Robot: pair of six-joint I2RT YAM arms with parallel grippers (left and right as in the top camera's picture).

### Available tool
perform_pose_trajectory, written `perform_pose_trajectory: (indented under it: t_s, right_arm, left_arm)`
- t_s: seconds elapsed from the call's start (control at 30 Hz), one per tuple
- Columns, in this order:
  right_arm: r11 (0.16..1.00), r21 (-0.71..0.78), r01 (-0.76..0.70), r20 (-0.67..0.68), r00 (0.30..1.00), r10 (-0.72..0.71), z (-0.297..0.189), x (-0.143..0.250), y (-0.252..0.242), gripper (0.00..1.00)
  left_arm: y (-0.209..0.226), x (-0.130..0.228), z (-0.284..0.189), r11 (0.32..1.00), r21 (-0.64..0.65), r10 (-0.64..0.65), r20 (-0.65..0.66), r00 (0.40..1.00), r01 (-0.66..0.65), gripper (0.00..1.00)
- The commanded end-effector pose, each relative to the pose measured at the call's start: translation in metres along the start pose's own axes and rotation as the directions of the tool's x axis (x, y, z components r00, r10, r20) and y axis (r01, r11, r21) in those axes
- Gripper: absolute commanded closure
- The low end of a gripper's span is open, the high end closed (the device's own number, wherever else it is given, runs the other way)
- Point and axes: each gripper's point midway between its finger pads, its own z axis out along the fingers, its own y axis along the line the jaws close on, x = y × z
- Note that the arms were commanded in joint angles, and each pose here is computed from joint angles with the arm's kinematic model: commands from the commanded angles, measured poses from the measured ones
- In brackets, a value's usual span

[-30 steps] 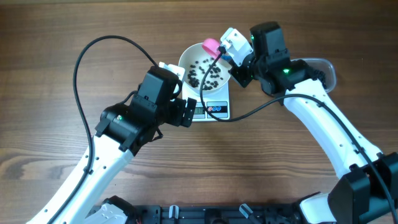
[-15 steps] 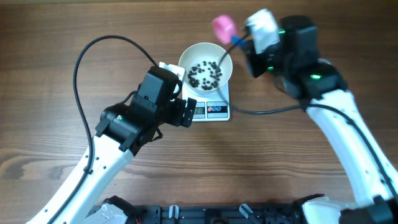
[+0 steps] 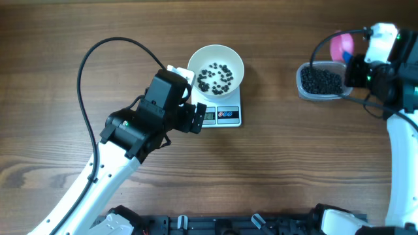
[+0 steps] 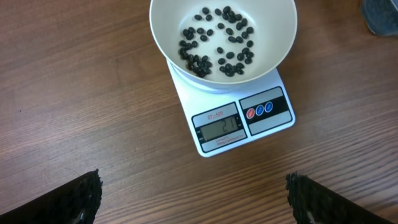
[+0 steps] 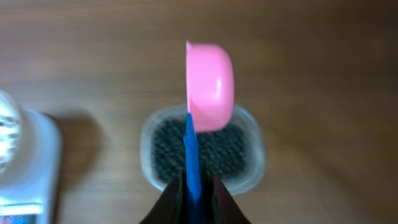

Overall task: Scoop item into bowl and weigh 150g on scale
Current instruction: 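Return the empty scoop right and dip it into the bean tub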

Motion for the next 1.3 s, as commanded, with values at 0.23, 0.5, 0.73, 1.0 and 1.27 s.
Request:
perform_pose_trajectory:
  t_s: [0.23, 0.5, 0.73, 1.0, 1.27]
  right_arm:
    - [0.992, 0.124, -0.026, -0.311, 0.948, 0.064, 0.065, 0.063, -0.033, 0.96]
    - [0.996, -0.046, -0.08, -0.374, 0.926, 0.057, 0.09, 0.078, -0.004, 0.96]
    - [0.975, -0.207, -0.08, -0.336, 0.942, 0.006, 0.087, 0.07, 0.022, 0.96]
    - [0.97, -0.225, -0.095, -0.372, 0.928, 0.004, 0.083, 0.078, 0.026, 0.96]
    - [0.953, -0.286, -0.097, -0.373, 0.928, -0.018, 0.079, 0.08, 0.034, 0.96]
  left_arm:
    - [-0.001, 0.002, 0.002, 1.0, 0.008, 0.012, -0.007, 1.0, -0.012, 0.0]
    - [-0.001, 0.002, 0.002, 1.0, 0.009, 0.013, -0.007, 1.0, -0.013, 0.0]
    - [-0.001, 0.002, 0.002, 1.0, 0.008, 0.013, -0.007, 1.0, -0.013, 0.0]
    - [-0.001, 0.002, 0.002, 1.0, 0.008, 0.012, -0.007, 1.0, -0.012, 0.0]
    - [-0.001, 0.002, 0.002, 1.0, 0.009, 0.013, -0.007, 1.0, -0.013, 0.0]
